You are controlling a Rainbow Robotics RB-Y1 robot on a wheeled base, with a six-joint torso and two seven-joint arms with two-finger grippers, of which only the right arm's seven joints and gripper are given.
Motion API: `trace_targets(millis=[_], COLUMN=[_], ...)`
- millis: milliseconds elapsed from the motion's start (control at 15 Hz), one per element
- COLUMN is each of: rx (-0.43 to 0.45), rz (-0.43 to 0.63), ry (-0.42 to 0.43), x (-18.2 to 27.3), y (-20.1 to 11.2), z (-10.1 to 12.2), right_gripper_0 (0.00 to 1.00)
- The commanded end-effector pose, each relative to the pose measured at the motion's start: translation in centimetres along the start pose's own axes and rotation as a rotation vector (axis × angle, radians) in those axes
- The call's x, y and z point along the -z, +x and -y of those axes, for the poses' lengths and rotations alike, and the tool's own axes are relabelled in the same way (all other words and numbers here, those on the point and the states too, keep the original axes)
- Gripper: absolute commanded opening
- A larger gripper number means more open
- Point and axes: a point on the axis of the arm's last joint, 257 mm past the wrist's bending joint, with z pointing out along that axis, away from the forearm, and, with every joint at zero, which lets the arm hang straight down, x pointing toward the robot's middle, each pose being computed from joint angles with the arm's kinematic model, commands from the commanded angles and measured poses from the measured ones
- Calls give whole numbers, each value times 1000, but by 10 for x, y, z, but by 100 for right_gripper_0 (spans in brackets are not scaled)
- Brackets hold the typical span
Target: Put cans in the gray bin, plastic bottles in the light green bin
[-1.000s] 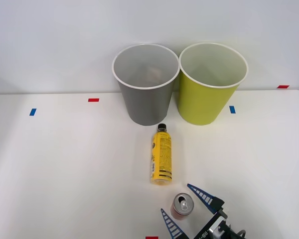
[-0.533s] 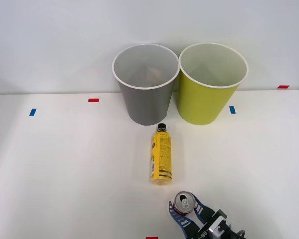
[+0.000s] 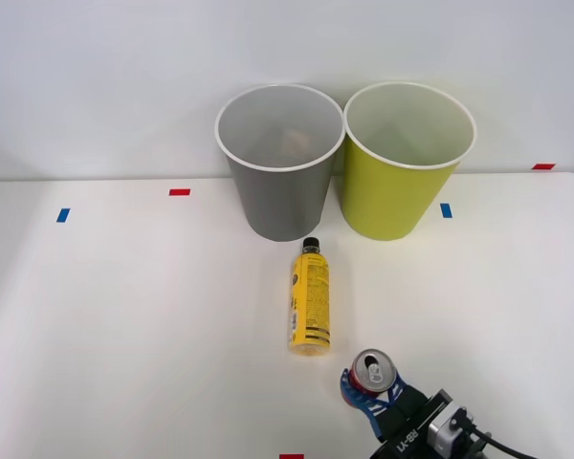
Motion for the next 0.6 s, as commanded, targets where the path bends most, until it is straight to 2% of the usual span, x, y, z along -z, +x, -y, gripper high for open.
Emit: trace_targets(millis=[67, 267, 467, 600], rx=[-19, -70, -60, -85], rz=[26, 72, 103, 143], ry=[6, 2, -1, 11], x=[6, 11, -12, -25], y=[-24, -63, -96, -114], z=[15, 20, 31, 38], right_gripper_0=[0, 0, 0, 0])
